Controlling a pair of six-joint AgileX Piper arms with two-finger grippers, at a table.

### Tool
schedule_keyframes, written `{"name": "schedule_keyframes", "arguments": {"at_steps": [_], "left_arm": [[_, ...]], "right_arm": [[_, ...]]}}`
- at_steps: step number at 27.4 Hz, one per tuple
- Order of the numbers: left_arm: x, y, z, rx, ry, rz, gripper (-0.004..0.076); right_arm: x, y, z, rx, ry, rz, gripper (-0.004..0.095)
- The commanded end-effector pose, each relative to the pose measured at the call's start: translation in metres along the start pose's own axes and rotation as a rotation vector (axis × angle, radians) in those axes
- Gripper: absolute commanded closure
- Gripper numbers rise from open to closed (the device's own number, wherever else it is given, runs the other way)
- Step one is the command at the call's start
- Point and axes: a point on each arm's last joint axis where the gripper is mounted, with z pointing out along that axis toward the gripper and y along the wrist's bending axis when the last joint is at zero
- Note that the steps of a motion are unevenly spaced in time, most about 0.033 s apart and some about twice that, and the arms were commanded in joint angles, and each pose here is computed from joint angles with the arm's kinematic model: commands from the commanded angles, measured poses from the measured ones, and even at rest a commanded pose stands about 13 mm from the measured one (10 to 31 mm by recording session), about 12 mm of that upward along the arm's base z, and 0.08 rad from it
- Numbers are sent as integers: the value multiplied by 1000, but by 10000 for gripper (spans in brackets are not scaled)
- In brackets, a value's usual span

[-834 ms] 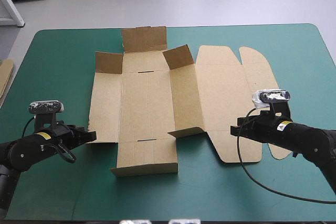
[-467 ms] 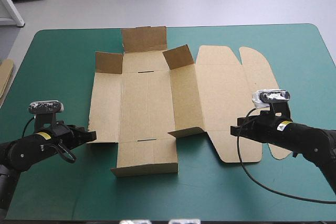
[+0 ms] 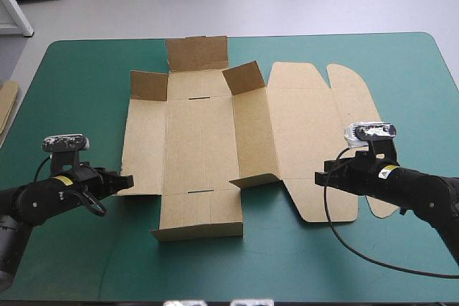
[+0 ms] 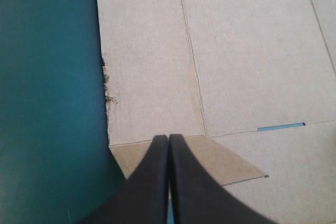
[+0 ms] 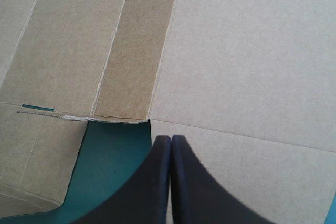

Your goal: Fold the box

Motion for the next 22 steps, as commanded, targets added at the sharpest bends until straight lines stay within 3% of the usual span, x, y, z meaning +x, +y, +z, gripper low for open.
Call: {"name": "schedule_keyframes", "arguments": {"at_steps": [1, 10, 20, 22], "left_arm": [[-22, 0, 7, 25, -48, -48, 732], [-79, 16, 29, 222, -4, -82, 731], [-108, 81, 59, 578, 70, -264, 732], [-107, 102, 67, 576, 51, -330, 715]], "right_arm": [[-13, 4, -8, -11, -90, -1, 908], [-13, 4, -8, -11, -88, -1, 908], [-12, 4, -8, -13, -78, -1, 908], [-12, 4, -8, -13, -76, -1, 908]]}}
